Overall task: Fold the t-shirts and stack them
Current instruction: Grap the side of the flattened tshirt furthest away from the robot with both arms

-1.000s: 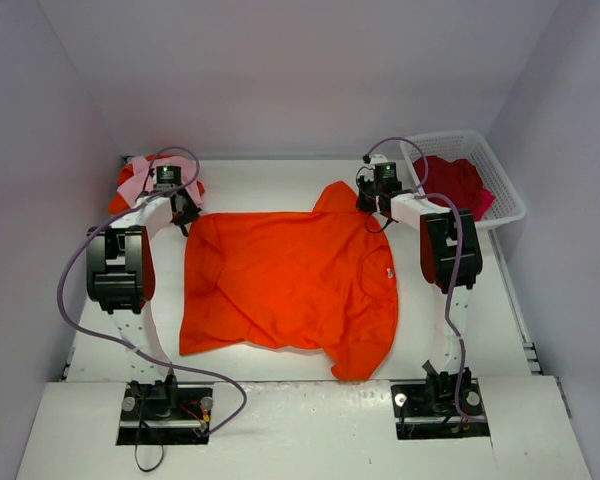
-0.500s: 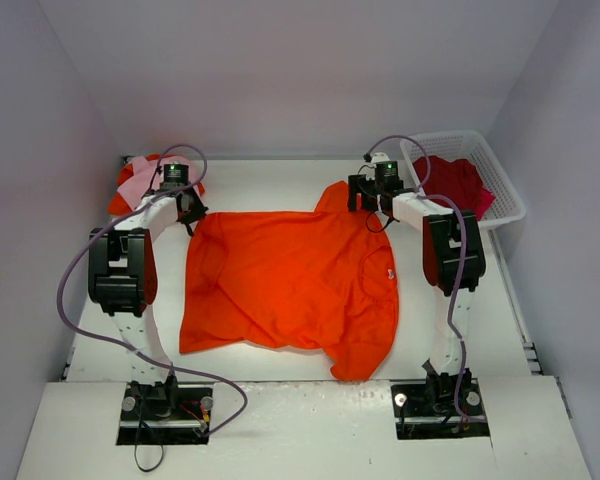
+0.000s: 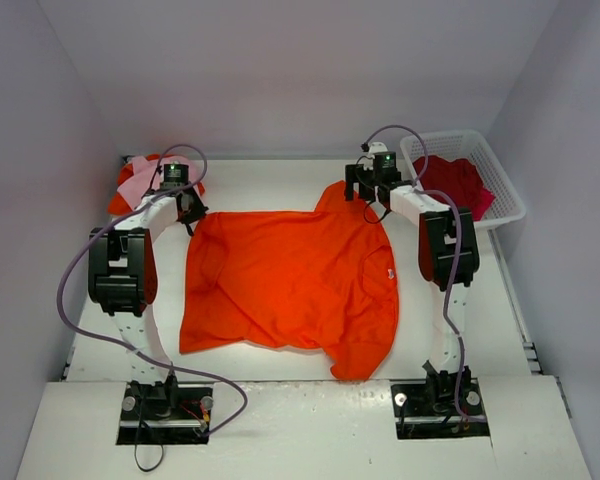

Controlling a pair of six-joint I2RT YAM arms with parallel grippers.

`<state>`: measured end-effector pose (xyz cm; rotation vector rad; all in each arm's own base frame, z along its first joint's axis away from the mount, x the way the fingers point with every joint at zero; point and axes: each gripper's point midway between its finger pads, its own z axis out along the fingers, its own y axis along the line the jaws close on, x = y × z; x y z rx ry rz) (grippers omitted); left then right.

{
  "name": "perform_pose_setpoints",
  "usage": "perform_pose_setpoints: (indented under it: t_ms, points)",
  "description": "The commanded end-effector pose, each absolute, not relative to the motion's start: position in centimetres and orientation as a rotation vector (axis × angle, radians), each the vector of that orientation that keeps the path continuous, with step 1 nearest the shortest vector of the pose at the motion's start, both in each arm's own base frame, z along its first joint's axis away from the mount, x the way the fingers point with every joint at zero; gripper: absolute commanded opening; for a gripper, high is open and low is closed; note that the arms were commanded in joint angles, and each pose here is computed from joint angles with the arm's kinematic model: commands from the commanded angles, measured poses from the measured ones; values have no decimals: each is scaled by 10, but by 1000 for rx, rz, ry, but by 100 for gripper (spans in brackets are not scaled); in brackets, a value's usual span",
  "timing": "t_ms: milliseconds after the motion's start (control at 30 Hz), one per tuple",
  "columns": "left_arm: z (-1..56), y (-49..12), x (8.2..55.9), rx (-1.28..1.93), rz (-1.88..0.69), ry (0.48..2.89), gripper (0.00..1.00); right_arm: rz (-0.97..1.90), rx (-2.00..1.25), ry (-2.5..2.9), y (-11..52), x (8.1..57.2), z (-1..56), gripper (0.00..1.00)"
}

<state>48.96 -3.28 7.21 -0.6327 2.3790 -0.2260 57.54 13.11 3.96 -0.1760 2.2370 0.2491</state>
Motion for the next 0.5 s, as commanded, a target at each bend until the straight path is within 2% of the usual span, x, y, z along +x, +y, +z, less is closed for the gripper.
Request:
perform_pose_setpoints:
  t_ms: [0,333,467]
  points:
    - [114,-35,497,-606,-265,2287,0,280,-208,2104,142,600,79,82]
    - [103,-36,494,-609,-261,2302,0,373,-256,2082,159,603,68,78]
    - [106,-36,495,-606,-267,2297,0,403,-273,2066,166,605,71,73]
